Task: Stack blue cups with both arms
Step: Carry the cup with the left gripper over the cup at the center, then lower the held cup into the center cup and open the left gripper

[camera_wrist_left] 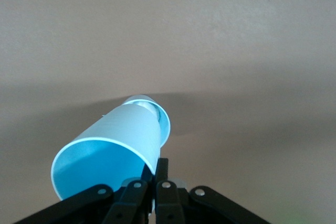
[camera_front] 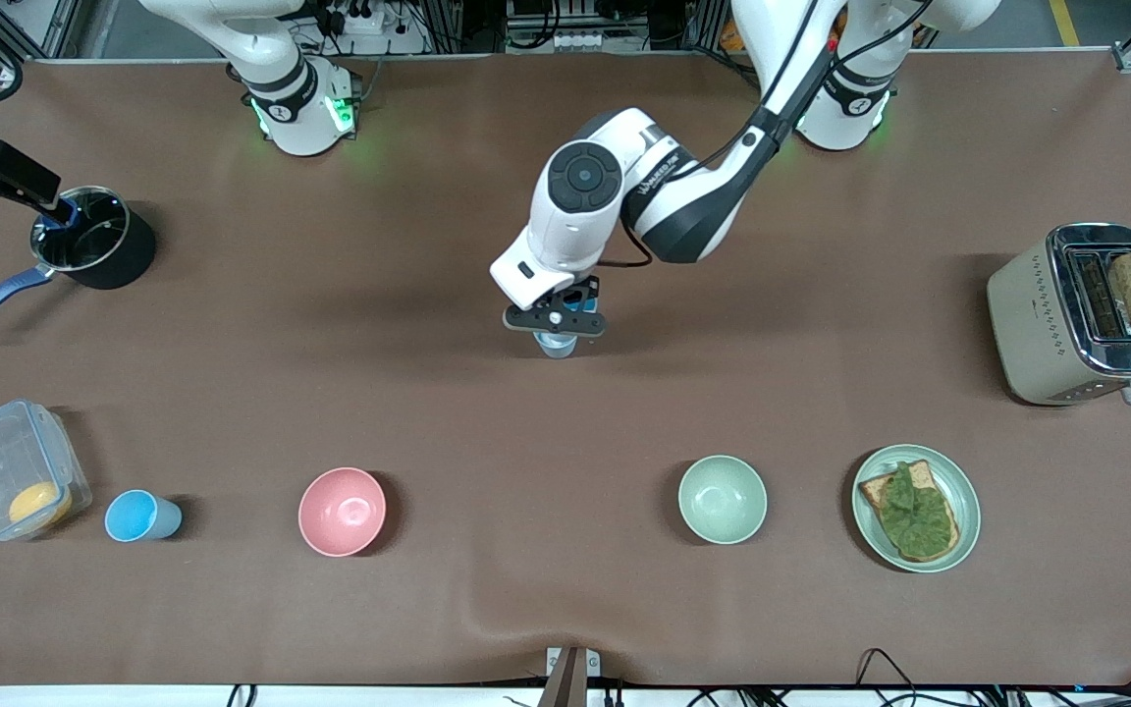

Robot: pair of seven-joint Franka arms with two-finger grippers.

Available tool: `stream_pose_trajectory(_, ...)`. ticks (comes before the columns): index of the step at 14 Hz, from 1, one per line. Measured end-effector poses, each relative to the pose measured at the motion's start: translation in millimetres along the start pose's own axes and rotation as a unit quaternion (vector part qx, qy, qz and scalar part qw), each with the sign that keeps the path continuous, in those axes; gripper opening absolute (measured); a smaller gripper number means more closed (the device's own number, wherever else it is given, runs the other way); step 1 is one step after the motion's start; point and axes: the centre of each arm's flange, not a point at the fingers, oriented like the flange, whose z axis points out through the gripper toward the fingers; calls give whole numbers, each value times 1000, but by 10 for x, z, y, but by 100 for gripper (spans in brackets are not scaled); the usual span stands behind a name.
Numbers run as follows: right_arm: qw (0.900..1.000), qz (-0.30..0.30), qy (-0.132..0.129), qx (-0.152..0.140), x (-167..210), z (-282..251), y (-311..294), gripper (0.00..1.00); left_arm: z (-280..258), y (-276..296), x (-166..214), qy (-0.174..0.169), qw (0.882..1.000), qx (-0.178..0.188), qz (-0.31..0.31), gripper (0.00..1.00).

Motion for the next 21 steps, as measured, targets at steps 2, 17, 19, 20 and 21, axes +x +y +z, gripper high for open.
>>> stream_pose_trajectory(2, 1000, -1, 0, 0, -1, 1, -3, 100, 39, 84, -86, -2, 1000, 2, -4, 3)
stream_pose_trajectory(17, 1000, -2, -1, 1, -2, 7, -7, 100, 417, -13, -94, -22, 999, 28, -10, 3)
stream_pose_trajectory(19, 1000, -2, -1, 1, -2, 7, -7, 100, 413, -10, -94, -22, 999, 28, -10, 3)
stream_pose_trajectory(20, 1000, -2, -1, 1, -2, 7, -7, 100, 413, -10, -94, -22, 999, 28, -10, 3)
stream_pose_trajectory(21, 1000, -2, -1, 1, -2, 6, -7, 100, 412, -9, -93, -21, 999, 28, -10, 3)
